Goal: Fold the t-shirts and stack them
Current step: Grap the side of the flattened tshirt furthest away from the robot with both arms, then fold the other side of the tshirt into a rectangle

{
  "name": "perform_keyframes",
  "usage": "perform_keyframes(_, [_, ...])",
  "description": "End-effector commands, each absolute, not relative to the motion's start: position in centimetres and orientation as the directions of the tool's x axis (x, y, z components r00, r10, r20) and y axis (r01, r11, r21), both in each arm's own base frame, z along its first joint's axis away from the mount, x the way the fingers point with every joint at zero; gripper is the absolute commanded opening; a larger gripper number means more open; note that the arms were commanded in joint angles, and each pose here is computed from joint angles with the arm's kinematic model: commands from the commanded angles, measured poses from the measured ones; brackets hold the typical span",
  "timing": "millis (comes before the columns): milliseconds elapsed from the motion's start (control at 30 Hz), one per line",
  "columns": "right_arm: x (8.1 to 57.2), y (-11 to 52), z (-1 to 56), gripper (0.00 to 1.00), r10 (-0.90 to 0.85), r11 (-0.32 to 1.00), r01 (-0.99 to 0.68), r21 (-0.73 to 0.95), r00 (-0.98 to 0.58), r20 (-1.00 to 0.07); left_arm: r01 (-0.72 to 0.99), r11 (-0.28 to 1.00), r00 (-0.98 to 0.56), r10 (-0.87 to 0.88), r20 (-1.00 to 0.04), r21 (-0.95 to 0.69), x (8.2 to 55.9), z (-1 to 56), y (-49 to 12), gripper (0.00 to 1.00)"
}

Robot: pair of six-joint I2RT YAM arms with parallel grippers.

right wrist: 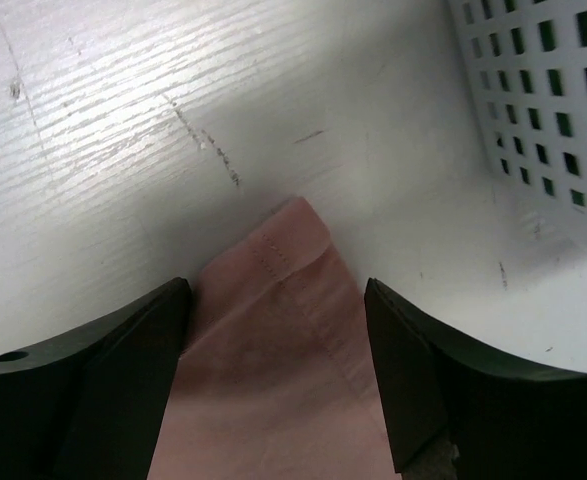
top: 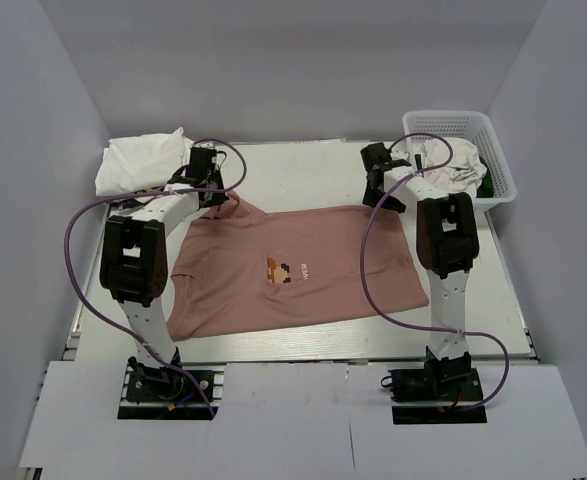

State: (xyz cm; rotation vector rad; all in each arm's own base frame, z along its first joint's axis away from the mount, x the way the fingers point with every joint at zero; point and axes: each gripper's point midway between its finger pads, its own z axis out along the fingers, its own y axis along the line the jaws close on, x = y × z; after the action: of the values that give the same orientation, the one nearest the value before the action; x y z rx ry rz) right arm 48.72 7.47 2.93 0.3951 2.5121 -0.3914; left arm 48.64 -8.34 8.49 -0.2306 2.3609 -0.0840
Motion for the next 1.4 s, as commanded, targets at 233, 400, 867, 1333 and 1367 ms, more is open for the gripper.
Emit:
perform_keyframes(233, [49.4,8.7,1.8,0.32,0.231,0.927,0.355,-0.126,-0.801,-0.553,-0.121,0.980,-0.643,-0.201,-0.739,-0.161,49.3,12.8,-9.1,0.00])
perform_keyframes(400, [49.9,8.6,4.2,0.04,0.237,0.926,0.365,-0.094,-0.757,-0.609,-0.233,0.958,-0.619,-0.277,-0.735,-0.165,47.0,13.2,-7.9,0.00])
perform_keyframes(867, [43.8,6.9,6.6,0.00,0.250,0.927,0.372,-0.046,-0.706,-0.663,-0.337,0.916,-0.587,-0.386,-0.712,-0.218,37.4,13.2,-7.0,0.00])
perform_keyframes(1333, [38.8,6.1,8.5,0.00,0.279,0.931,0.365,0.023,-0.670,-0.688,-0.452,0.843,-0.522,-0.515,-0.680,-0.292,28.7,12.8,-4.7,0.00])
perform_keyframes(1367, [38.6,6.1,8.3,0.00,0.279,0.932,0.361,0.023,-0.676,-0.682,-0.461,0.837,-0.521,-0.525,-0.673,-0.296,28.4,12.8,-4.7,0.00])
